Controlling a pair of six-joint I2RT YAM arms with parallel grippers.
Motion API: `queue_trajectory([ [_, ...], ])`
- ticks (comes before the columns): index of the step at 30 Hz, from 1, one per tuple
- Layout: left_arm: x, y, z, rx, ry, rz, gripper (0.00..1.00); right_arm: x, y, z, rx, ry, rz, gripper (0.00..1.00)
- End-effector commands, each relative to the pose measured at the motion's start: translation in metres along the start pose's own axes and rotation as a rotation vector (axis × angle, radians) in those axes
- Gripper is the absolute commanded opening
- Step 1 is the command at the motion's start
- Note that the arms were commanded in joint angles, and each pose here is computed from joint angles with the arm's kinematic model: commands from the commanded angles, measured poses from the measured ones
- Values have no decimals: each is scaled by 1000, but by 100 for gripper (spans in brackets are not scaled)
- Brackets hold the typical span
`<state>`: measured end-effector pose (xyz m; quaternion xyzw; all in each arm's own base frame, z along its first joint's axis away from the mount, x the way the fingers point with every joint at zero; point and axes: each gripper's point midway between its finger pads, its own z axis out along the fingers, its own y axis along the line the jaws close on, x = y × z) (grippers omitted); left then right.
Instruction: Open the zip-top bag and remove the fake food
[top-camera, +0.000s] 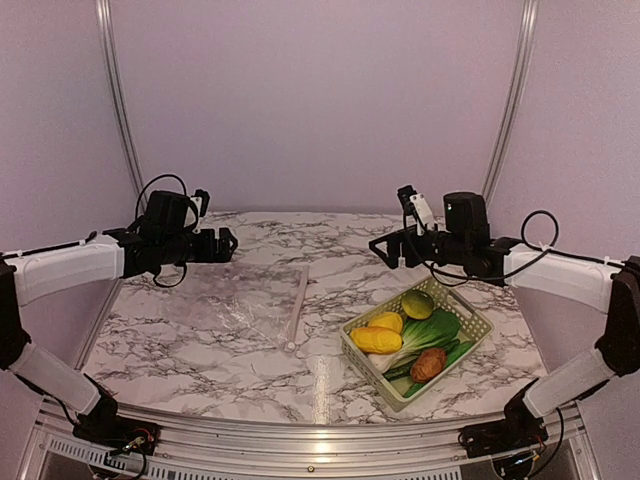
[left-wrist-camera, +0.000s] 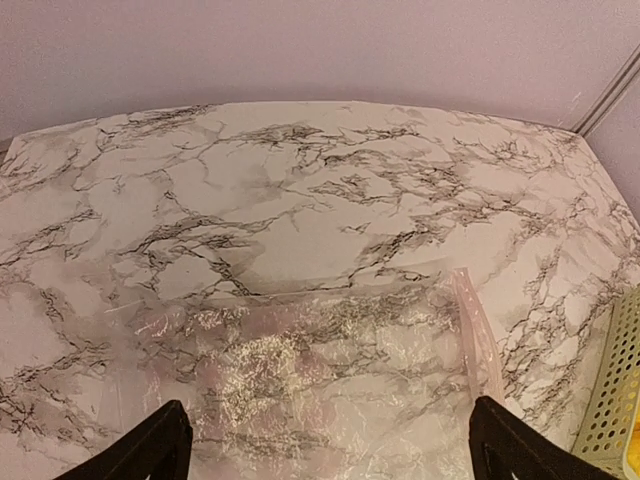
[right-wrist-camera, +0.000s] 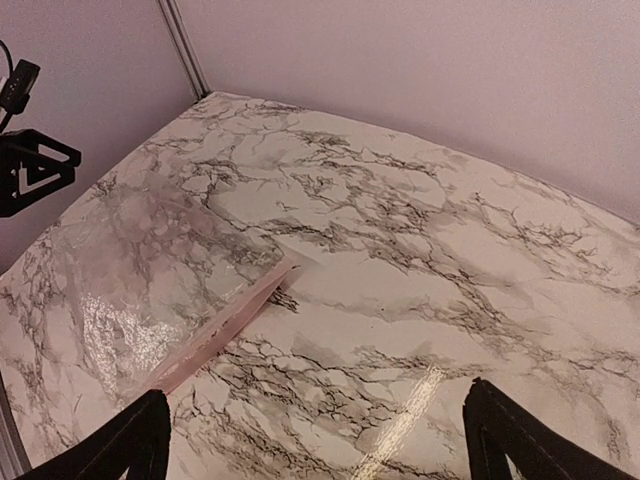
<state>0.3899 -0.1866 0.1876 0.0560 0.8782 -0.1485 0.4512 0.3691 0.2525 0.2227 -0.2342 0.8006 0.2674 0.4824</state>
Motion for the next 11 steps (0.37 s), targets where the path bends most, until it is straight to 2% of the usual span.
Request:
queue_trajectory([
  [1, 19, 9, 0, -44, 16, 4, 99, 1, -7, -21, 30, -65, 29, 99],
  [11, 11, 9, 2, -47, -36, -23, 99, 16, -8, -25, 30, -65, 55, 99],
])
